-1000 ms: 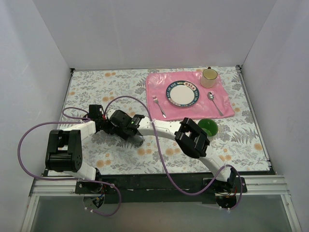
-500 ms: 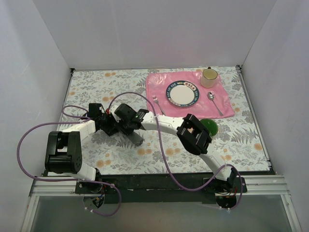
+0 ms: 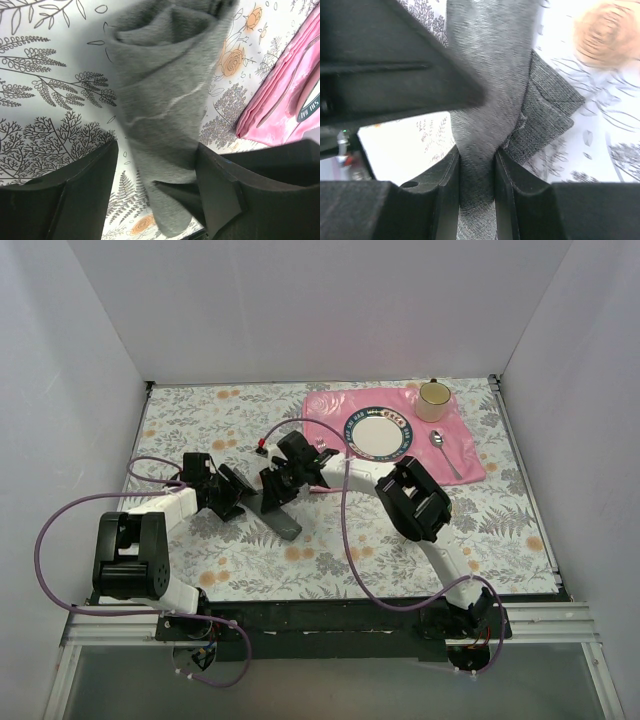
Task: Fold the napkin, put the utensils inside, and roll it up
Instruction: Roll the napkin with the utensil
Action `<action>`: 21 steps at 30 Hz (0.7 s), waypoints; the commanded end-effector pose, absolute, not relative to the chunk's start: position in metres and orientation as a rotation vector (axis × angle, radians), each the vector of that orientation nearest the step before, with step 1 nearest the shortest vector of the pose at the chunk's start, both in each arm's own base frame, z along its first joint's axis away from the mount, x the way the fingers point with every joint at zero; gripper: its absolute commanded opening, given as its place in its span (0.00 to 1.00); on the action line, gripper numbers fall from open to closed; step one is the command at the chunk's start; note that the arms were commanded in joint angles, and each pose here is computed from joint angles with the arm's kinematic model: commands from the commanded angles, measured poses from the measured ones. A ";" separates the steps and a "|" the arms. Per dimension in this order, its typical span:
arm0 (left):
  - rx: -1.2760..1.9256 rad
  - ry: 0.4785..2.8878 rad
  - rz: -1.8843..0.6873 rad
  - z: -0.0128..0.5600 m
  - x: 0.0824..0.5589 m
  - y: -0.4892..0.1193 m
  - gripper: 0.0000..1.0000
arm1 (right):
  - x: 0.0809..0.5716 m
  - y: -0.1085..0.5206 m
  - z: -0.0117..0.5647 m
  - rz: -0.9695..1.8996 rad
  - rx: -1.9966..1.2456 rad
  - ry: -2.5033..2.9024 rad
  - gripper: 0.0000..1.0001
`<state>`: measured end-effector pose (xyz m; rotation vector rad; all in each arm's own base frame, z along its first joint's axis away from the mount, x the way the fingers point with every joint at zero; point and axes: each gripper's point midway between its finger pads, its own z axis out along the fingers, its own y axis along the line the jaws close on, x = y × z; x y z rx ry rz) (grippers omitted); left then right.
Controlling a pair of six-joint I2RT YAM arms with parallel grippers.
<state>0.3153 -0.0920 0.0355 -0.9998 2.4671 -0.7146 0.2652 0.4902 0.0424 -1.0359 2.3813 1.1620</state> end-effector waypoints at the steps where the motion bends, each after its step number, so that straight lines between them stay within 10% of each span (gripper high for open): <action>1: -1.021 2.568 -0.625 0.012 0.296 -0.088 0.60 | 0.264 0.499 0.069 1.485 -0.937 2.338 0.30; 16: -1.001 2.590 -0.578 0.000 0.304 -0.093 0.45 | 0.249 0.507 0.075 1.725 -0.957 2.290 0.33; 21: -0.975 2.578 -0.574 0.006 0.305 -0.091 0.33 | 0.258 0.492 0.058 1.453 -0.997 2.373 0.55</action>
